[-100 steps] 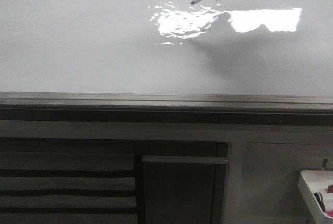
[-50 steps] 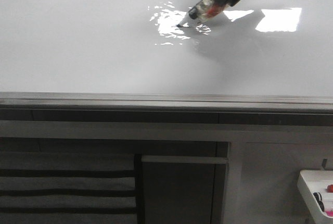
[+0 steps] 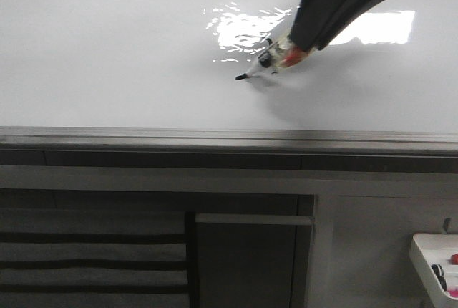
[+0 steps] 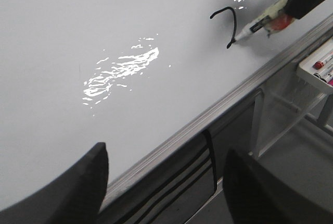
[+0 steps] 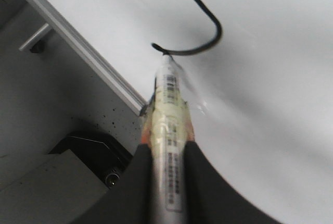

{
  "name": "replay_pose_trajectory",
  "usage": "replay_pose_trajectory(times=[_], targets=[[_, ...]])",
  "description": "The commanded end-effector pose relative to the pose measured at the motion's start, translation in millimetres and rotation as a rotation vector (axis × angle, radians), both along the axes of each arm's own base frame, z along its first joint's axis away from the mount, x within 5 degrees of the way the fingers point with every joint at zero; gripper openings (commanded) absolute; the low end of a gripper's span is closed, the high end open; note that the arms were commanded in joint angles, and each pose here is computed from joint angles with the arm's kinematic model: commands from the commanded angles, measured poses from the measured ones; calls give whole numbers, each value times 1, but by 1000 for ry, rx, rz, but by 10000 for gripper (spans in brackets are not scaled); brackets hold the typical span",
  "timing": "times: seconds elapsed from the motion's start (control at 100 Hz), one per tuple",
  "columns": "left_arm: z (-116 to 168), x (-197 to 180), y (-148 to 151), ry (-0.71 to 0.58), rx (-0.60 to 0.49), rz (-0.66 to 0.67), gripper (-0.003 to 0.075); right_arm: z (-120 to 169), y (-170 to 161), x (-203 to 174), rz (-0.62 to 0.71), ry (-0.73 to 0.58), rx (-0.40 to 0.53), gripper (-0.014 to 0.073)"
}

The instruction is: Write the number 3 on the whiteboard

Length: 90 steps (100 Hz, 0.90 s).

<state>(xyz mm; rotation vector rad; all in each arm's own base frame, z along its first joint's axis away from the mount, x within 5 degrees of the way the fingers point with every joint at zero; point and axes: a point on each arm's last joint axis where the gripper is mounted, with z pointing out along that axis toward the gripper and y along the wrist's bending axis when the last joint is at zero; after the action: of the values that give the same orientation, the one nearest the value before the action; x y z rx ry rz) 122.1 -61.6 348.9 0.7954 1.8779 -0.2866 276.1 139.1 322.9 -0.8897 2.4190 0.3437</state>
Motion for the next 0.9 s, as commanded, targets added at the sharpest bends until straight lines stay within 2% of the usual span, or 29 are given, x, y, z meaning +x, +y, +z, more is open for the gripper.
replay_pose_trajectory(times=[0.0,0.1,0.3,0.45,0.57,0.72,0.89], targets=[[13,2,1,-67,-51,37,430,15,-22,-6,-53,-57,-40,-53],[13,2,1,-77,-34,30,430,1,-13,-15,-29,-22,-19,-53],[9,4,-1,-43,-14,7,430,-5,26,-7,41,-128,30,-53],[12,10,-9,8,52,-124,430,16,36,-9,86,-130,46,-53],[17,17,-21,53,80,-266,430,37,35,-37,238,-140,50,-53],[14,32,-43,83,122,-445,430,59,28,-66,427,-243,5,-53],[13,46,-76,104,163,-594,430,64,27,-72,530,-315,-36,-53]])
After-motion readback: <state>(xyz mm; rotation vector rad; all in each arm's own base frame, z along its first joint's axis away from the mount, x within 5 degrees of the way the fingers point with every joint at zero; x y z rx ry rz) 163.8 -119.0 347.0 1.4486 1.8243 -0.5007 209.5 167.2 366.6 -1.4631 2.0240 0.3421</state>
